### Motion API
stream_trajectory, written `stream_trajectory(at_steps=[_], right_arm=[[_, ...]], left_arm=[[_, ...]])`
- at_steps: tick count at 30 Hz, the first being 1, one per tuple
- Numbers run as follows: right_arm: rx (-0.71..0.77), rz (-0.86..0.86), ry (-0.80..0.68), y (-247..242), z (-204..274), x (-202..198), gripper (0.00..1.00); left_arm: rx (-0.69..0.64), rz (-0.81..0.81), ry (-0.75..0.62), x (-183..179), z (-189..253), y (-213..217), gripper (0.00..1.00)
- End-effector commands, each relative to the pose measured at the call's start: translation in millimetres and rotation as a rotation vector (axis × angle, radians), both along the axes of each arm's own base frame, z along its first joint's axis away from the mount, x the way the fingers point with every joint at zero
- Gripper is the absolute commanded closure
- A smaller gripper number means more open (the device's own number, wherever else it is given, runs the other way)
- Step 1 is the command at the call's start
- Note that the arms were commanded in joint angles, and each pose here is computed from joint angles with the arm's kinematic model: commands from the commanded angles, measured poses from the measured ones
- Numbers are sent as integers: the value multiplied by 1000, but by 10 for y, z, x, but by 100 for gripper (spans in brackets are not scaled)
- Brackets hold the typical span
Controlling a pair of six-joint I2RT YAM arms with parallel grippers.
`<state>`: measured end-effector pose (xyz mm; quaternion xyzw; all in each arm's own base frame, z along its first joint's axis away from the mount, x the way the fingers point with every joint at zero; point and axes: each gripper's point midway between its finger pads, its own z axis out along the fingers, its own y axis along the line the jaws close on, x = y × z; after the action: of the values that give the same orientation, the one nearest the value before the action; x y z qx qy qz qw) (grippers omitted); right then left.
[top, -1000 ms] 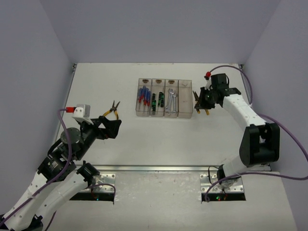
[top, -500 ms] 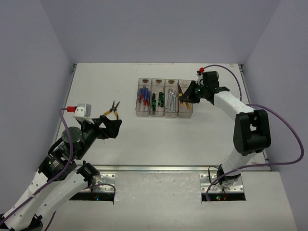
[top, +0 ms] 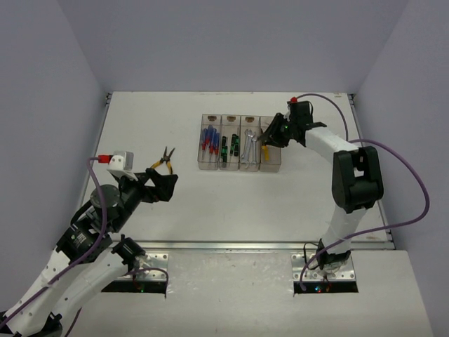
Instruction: Sort the tools into containers
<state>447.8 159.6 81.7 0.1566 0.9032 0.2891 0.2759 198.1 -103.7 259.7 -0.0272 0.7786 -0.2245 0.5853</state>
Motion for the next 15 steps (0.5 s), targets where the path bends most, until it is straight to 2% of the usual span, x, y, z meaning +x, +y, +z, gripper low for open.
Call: stream_trajectory(at_steps=[1, 3, 4, 9, 12, 15], right_arm=[[-47, -33, -127, -103, 442, 211, 39], [-75, -34, -155, -152, 602, 185, 12], [-89, -33, -168, -174, 687, 166, 1], [-177, 37, -265, -230, 1215, -145, 1], [-266, 81, -270, -314, 1234, -485, 1], [-322, 148, -228, -422, 944, -923, 1]], left_arm=[[-3, -2, -14, 60, 50, -50, 0], [14, 7, 9, 97, -8, -59, 0], [24, 12, 22, 118, -39, -64, 0], [112, 125, 155, 302, -313, 7, 0], [211, 210, 269, 422, -573, 70, 0], [244, 302, 364, 523, -776, 132, 0]])
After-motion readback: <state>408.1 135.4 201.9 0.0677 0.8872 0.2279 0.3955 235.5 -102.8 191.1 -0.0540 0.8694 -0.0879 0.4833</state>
